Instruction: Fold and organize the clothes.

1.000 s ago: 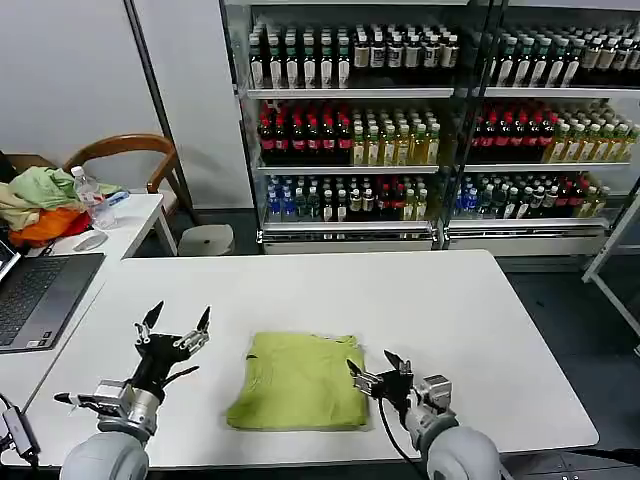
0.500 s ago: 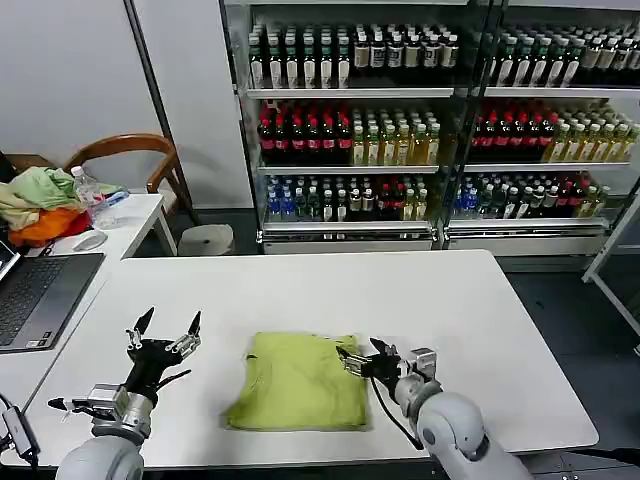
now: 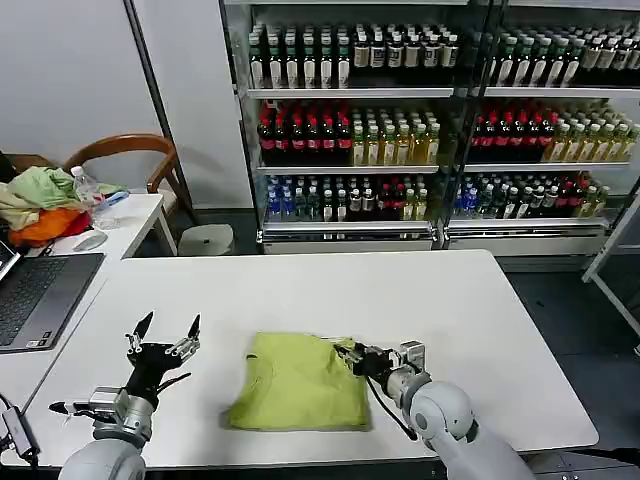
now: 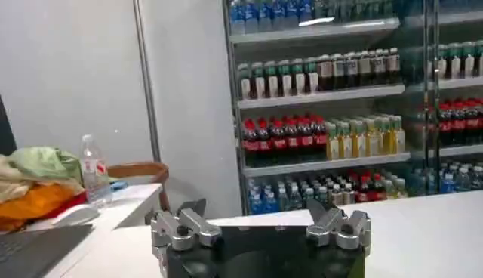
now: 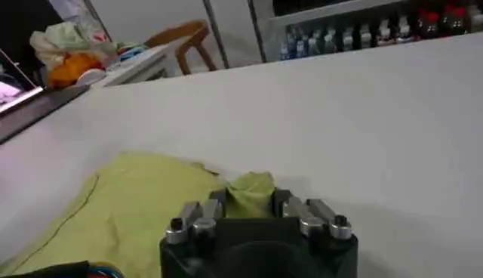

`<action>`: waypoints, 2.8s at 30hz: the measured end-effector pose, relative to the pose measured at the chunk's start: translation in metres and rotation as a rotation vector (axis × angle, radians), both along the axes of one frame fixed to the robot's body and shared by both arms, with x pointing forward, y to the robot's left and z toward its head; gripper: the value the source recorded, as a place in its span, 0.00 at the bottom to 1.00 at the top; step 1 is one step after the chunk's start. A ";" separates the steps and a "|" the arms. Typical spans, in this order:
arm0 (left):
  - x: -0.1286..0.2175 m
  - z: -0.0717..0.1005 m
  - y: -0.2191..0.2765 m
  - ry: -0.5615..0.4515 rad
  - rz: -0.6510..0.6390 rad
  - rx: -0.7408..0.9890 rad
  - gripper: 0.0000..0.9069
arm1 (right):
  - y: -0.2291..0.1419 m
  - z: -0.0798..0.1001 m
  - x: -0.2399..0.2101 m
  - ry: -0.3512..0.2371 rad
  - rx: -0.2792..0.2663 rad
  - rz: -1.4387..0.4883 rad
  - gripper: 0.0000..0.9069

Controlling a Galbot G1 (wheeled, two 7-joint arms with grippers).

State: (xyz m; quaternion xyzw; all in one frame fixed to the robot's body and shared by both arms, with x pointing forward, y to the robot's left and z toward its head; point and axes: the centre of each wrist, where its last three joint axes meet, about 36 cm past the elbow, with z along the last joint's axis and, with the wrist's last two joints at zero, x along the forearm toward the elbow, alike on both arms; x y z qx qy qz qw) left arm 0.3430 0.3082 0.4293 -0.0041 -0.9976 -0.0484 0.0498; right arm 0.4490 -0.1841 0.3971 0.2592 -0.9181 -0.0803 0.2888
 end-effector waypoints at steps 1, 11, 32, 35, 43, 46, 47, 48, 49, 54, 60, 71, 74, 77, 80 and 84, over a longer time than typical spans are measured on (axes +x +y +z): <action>0.000 0.000 0.000 0.001 0.000 0.000 1.00 | 0.001 -0.001 0.001 0.003 0.001 0.002 0.00; 0.002 -0.003 -0.003 0.004 -0.007 0.002 1.00 | -0.003 0.010 0.016 -0.035 0.000 -0.008 0.00; -0.002 -0.007 -0.009 0.014 -0.016 0.010 1.00 | 0.003 0.019 0.070 -0.103 -0.050 -0.216 0.00; -0.002 -0.008 -0.010 0.016 -0.017 0.011 1.00 | 0.002 0.017 0.073 -0.099 -0.060 -0.250 0.00; 0.000 -0.009 -0.012 0.014 -0.026 0.011 1.00 | -0.003 0.018 0.081 -0.118 -0.067 -0.290 0.00; 0.000 -0.009 -0.013 0.016 -0.028 0.011 1.00 | -0.003 0.019 0.083 -0.124 -0.070 -0.286 0.00; 0.000 -0.009 -0.013 0.016 -0.028 0.011 1.00 | -0.004 0.019 0.083 -0.124 -0.071 -0.285 0.00; 0.000 -0.009 -0.013 0.016 -0.028 0.011 1.00 | -0.004 0.019 0.084 -0.124 -0.071 -0.283 0.00; 0.000 -0.009 -0.013 0.016 -0.028 0.011 1.00 | -0.003 0.019 0.085 -0.124 -0.072 -0.279 0.00; 0.000 -0.009 -0.013 0.015 -0.028 0.011 1.00 | -0.004 0.022 0.088 -0.125 -0.074 -0.262 0.39; 0.001 -0.010 -0.013 0.017 -0.026 0.010 1.00 | -0.003 0.024 0.089 -0.114 -0.085 -0.250 1.00; 0.001 -0.010 -0.014 0.017 -0.027 0.007 1.00 | -0.016 0.025 0.090 -0.137 -0.122 -0.252 1.00; 0.001 -0.010 -0.014 0.016 -0.026 0.007 1.00 | -0.021 0.030 0.088 -0.164 -0.128 -0.248 1.00; 0.001 -0.010 -0.015 0.017 -0.028 0.006 1.00 | -0.028 0.037 0.083 -0.201 -0.140 -0.247 1.00; 0.001 -0.010 -0.016 0.017 -0.030 0.008 1.00 | -0.036 0.044 0.078 -0.249 -0.158 -0.255 1.00; 0.001 -0.010 -0.016 0.010 -0.036 0.010 1.00 | -0.046 0.052 0.070 -0.319 -0.181 -0.269 1.00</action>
